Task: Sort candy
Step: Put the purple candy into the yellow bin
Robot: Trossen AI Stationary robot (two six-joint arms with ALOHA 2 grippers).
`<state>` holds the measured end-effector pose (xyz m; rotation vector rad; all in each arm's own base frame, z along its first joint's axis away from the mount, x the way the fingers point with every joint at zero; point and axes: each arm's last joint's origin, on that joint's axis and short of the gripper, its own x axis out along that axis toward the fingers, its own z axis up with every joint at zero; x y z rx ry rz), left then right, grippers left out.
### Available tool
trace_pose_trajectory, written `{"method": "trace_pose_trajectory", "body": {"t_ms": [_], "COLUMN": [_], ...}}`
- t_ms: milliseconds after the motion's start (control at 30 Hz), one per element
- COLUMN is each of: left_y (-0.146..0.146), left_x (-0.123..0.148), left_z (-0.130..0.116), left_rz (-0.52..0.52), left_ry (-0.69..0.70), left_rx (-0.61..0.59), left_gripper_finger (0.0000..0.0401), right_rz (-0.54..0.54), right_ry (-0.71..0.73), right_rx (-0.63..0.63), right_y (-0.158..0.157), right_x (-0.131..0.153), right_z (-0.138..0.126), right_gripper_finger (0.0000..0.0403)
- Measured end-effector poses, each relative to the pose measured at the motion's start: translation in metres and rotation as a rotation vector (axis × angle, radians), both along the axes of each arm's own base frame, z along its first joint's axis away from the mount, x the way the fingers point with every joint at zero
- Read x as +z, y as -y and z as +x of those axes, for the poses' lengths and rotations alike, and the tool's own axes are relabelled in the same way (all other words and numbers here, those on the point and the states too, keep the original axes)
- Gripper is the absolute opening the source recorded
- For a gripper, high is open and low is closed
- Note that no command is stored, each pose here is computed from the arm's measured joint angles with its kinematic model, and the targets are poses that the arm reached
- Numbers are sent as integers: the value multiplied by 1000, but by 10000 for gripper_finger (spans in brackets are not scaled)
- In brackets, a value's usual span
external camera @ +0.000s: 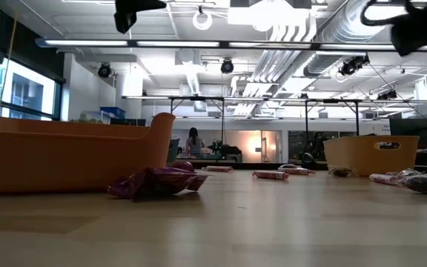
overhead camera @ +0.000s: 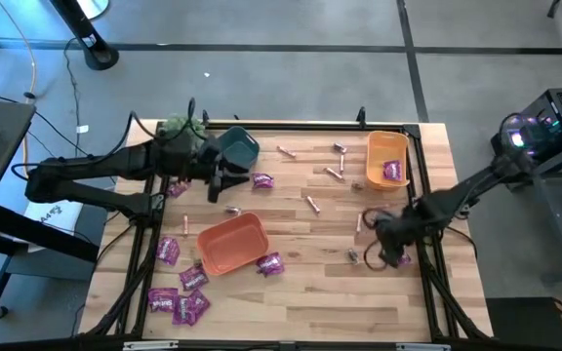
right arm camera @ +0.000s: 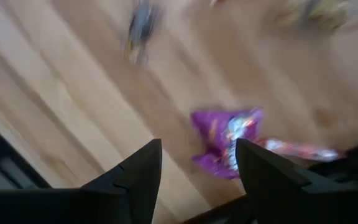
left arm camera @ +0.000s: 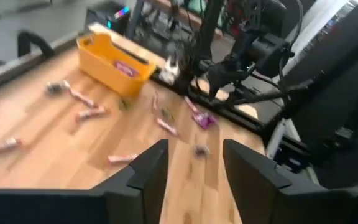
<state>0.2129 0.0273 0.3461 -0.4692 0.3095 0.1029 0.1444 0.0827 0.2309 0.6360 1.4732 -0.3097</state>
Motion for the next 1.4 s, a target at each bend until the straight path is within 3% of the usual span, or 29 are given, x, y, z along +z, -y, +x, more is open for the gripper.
{"method": "trace_pose_trajectory", "body": {"t_ms": [200, 500, 600, 667, 767, 833, 967, 1167, 1267, 1400], "left_y": [6, 12, 12, 12, 13, 14, 15, 8, 6, 6], "left_x": [-11, -30, -40, -50, -58, -54, -21, 16, 16, 0], "left_z": [0, -6, -6, -7, -9, -11, -21, -47, -56, -61], "left_rz": [-7, 23, 70, 83, 39, -12, -3, 116, 141, 144], "left_ry": [-104, -324, -354, -383, -392, -342, -84, 197, 180, 1], "left_rx": [7, 62, 131, 171, 204, 186, 145, 268, 290, 280], "left_gripper_finger": [177, 180, 180, 180, 179, 177, 174, 172, 172, 173], "right_rz": [-40, -69, -119, -128, -135, -148, -263, -568, -667, -727], "right_ry": [-168, -206, -270, -276, -236, -179, -111, -2, 52, 22], "right_rx": [87, 82, 66, 70, 101, 119, 97, -74, -223, -353], "right_y": [-16, -23, -22, -22, -25, -29, -23, 23, 51, 85], "right_x": [-45, -90, -100, -101, -91, -75, -28, 39, 53, 51], "right_z": [-6, -1, -2, 0, 7, 15, 23, 26, 23, 14], "right_gripper_finger": [199, 197, 175, 138, 45, 25, 36, 14, 32, 72]}}
